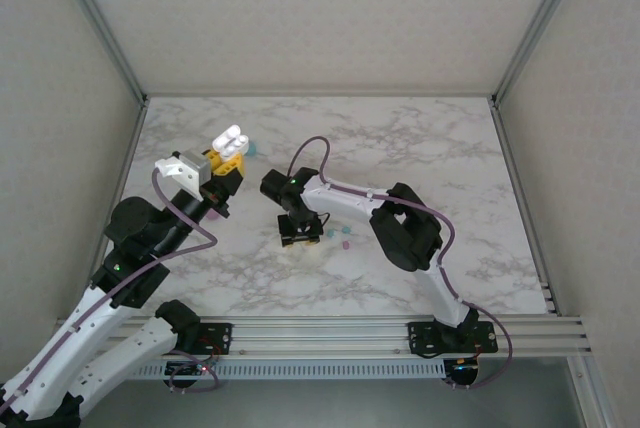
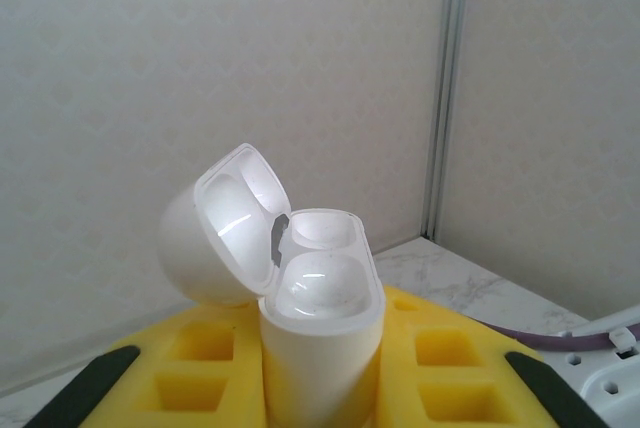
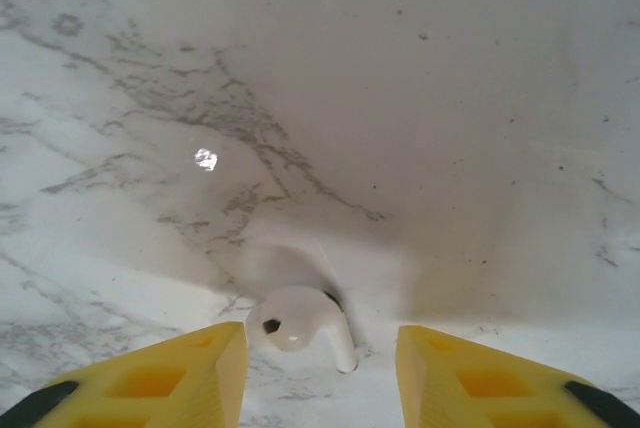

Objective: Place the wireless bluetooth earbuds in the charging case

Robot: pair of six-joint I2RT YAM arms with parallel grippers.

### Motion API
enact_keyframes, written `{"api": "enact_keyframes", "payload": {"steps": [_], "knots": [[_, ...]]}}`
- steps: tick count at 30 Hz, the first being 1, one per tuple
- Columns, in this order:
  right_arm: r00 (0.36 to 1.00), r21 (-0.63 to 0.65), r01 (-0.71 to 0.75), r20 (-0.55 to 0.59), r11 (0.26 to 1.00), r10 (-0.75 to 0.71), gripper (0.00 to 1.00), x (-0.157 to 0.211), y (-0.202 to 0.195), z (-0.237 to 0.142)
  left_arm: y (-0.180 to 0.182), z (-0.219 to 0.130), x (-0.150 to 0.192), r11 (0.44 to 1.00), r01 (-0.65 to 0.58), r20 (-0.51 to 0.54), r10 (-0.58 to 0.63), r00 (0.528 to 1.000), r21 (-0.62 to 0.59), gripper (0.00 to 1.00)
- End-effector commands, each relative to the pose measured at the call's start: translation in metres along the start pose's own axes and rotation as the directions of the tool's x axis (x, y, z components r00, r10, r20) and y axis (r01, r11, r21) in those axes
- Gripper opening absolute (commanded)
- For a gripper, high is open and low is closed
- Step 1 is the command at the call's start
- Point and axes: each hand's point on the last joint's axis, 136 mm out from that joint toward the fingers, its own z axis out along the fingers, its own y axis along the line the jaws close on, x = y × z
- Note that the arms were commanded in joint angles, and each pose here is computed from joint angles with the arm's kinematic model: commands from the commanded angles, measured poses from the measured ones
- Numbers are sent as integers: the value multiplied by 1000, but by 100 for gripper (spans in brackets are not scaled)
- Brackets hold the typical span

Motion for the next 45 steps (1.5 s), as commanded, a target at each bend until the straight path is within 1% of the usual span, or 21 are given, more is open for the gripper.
{"api": "enact_keyframes", "payload": {"steps": [1, 5, 11, 15, 19, 21, 27, 38, 45], "knots": [[995, 40, 95, -5, 995, -95, 47, 1, 6, 2, -1, -1, -1, 1000, -9, 14, 9, 1000, 12, 13], [981, 68, 195, -18, 978, -194, 49, -1, 3, 4, -1, 0, 0, 1000, -8, 9, 8, 1000, 11, 13], [940, 74, 339, -54, 938, -336, 50, -2, 4, 8, -1, 4, 2, 1000, -6, 3, 6, 1000, 13, 13], [914, 38, 403, -73, 914, -400, 48, 2, 10, 10, -2, 7, 2, 1000, -4, 0, 4, 1000, 18, 14], [895, 34, 442, -83, 896, -438, 46, 7, 14, 13, -2, 8, 3, 1000, 1, -2, -1, 1000, 18, 13], [892, 62, 450, -83, 891, -445, 44, 6, 12, 14, -2, 9, 3, 1000, 3, -3, -3, 1000, 18, 14], [897, 134, 441, -94, 888, -431, 43, 1, 1, 20, -2, 10, 3, 1000, 4, -5, -4, 1000, 19, 14], [911, 151, 413, -59, 898, -408, 37, -6, 3, 19, -3, 11, 4, 1000, 8, -9, -8, 1000, 21, 14], [912, 168, 411, -68, 896, -405, 37, -9, 1, 23, -3, 14, 6, 1000, 11, -17, -10, 1000, 25, 14]]}}
